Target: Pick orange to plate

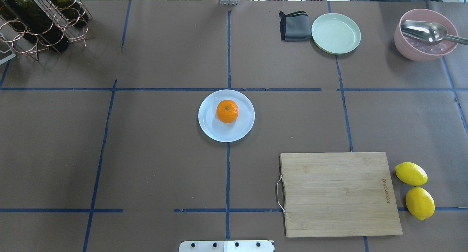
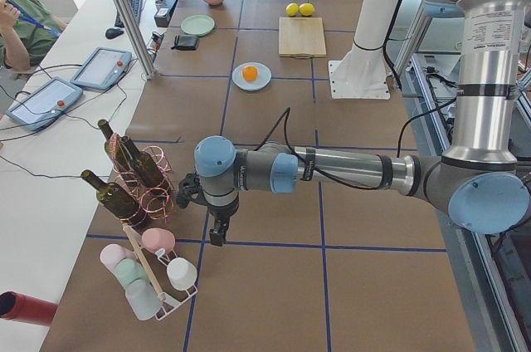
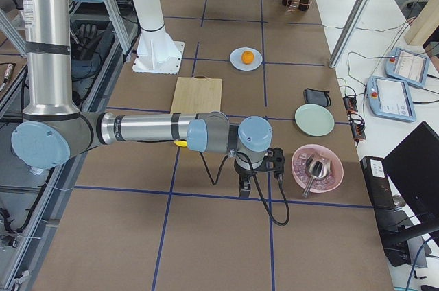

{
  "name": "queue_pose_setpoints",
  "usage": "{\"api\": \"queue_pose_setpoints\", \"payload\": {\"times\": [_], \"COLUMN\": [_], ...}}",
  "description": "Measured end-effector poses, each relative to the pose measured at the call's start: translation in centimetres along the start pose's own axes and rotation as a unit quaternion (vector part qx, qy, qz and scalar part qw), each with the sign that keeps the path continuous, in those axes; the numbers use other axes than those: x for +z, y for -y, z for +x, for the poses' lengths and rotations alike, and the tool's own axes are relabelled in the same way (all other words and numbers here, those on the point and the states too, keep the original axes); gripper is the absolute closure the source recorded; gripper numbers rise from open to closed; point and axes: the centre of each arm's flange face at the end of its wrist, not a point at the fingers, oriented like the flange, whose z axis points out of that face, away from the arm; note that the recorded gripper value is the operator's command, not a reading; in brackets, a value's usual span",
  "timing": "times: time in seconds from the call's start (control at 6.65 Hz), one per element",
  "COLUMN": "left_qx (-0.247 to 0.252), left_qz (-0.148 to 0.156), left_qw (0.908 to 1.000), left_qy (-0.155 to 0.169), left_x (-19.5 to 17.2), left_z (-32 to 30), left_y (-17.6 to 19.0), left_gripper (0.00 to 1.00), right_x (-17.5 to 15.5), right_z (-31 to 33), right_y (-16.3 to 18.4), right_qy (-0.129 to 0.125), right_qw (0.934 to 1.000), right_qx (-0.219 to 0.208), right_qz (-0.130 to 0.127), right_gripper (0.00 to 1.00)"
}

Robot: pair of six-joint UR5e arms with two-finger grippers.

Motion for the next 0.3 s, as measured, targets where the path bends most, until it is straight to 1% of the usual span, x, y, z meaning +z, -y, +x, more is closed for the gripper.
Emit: {"api": "queue_pose_setpoints", "payload": {"times": [0.3], "left_qx": [0.000], "left_qz": [0.000], "left_qw": [1.0000], "left_qy": [0.000], "left_x": [0.02], "left_z": [-0.02], "left_y": [0.01], "left_gripper": [0.00], "right_x": [-0.05], "right_z": [-0.04], "right_y": [0.07], "right_qy": [0.000], "right_qw": [1.0000], "right_qx": [-0.001], "right_qz": [0.000], "right_gripper": [0.00]}}
